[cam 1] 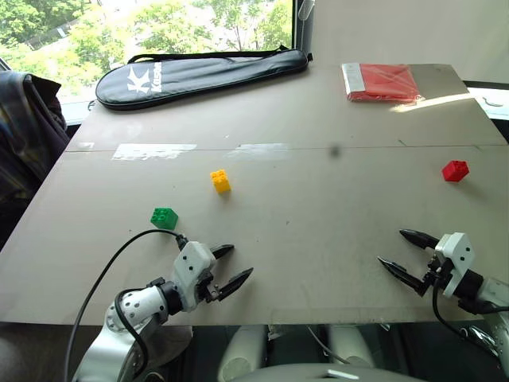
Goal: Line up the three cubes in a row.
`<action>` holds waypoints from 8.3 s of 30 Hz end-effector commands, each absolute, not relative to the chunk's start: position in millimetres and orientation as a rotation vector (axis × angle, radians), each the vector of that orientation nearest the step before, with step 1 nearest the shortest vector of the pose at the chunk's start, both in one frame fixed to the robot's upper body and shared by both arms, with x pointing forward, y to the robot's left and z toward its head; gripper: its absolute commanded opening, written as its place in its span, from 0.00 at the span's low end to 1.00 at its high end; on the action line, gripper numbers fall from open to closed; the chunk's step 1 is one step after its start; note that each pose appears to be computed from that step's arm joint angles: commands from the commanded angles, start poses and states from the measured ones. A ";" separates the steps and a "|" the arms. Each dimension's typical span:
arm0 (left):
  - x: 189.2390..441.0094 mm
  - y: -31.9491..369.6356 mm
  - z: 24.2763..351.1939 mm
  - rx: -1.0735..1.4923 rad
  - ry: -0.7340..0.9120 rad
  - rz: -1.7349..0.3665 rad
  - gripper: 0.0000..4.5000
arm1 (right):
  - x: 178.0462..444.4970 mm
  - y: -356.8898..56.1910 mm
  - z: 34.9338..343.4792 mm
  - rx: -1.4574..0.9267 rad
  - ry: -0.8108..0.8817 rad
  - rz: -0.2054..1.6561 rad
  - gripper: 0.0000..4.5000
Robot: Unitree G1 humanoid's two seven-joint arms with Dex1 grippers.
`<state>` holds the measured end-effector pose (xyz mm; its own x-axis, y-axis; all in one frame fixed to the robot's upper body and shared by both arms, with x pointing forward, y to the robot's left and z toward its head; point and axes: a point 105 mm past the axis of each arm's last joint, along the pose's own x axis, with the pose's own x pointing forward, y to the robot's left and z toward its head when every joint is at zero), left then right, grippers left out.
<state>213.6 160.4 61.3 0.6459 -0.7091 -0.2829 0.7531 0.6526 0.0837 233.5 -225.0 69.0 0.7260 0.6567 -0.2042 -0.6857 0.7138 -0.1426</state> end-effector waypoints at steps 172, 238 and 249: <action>224.5 284.2 93.0 0.147 -0.006 -0.131 0.84 | 223.7 -212.1 175.2 -0.090 -0.318 1.422 0.99; 323.1 4.7 96.7 0.489 0.071 -1.740 0.28 | 207.0 -243.0 147.3 -0.147 -0.185 1.188 1.00; 326.1 0.8 82.1 0.507 0.089 -1.640 0.28 | 208.5 -244.4 145.7 -0.154 -0.192 1.170 1.00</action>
